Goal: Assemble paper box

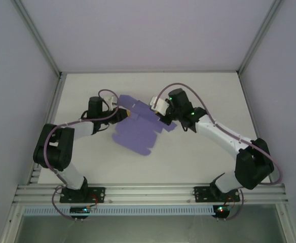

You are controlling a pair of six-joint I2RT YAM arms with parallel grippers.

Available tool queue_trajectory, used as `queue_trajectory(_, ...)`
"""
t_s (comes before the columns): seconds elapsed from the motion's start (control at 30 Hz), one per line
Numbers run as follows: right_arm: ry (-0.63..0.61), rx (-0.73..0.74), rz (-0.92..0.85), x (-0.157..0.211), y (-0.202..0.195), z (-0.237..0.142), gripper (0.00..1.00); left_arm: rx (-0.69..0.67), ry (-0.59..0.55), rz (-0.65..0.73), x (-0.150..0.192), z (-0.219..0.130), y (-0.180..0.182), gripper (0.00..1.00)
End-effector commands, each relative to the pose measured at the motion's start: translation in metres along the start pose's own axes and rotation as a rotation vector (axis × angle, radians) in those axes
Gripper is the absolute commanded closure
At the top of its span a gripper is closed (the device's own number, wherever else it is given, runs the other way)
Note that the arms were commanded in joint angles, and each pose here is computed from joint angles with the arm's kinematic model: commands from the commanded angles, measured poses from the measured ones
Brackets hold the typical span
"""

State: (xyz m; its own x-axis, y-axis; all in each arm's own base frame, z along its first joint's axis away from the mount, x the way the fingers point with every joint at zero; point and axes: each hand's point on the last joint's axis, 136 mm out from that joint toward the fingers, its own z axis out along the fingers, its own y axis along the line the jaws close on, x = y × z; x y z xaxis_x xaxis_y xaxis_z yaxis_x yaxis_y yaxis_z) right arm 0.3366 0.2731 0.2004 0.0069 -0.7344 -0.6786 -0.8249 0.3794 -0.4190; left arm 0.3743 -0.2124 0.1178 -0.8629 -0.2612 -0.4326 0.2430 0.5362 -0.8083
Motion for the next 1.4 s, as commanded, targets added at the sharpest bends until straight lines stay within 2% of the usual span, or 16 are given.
queue_trajectory(0.0,0.028,0.086,-0.234,-0.015,0.014,-0.005,1.00,-0.105,-0.009,-0.182,0.012,0.007,0.023,1.00)
queue_trajectory(0.2,0.203,0.128,-0.460,0.008,0.037,0.018,1.00,-0.150,0.011,-0.417,0.024,0.012,0.041,1.00)
queue_trajectory(0.3,0.255,0.119,-0.520,0.021,0.044,0.031,1.00,-0.142,0.021,-0.420,0.030,0.016,0.044,0.89)
queue_trajectory(0.37,0.266,0.136,-0.544,0.023,0.040,0.035,1.00,-0.133,0.010,-0.394,0.030,0.013,0.042,0.76)
queue_trajectory(0.47,0.254,0.151,-0.567,0.021,0.032,0.033,1.00,-0.226,-0.011,-0.328,0.032,-0.002,0.046,0.63)
queue_trajectory(0.57,0.266,0.178,-0.630,0.022,0.023,0.033,1.00,-0.373,-0.021,-0.222,0.031,-0.026,0.051,0.32)
queue_trajectory(0.63,0.278,0.200,-0.681,0.025,0.016,0.034,1.00,-0.441,-0.021,-0.135,0.026,-0.042,0.048,0.19)
queue_trajectory(0.7,0.291,0.228,-0.715,0.027,0.010,0.037,1.00,-0.483,-0.032,-0.033,0.018,-0.056,0.041,0.00)
queue_trajectory(0.83,0.287,0.208,-0.748,0.032,0.015,0.042,1.00,-0.571,-0.107,0.133,-0.013,-0.083,0.035,0.00)
queue_trajectory(0.93,0.281,0.192,-0.747,0.032,0.016,0.044,1.00,-0.502,-0.022,0.302,-0.022,-0.075,0.018,0.00)
queue_trajectory(1.0,0.277,0.199,-0.744,0.031,0.015,0.045,1.00,-0.490,0.018,0.354,-0.028,-0.067,0.018,0.00)
queue_trajectory(1.27,0.255,0.194,-0.725,0.030,0.016,0.046,1.00,-0.678,0.055,0.258,-0.063,-0.061,0.074,0.01)
queue_trajectory(1.37,0.257,0.197,-0.713,0.031,0.015,0.047,1.00,-0.665,0.131,0.225,-0.054,-0.046,0.087,0.07)
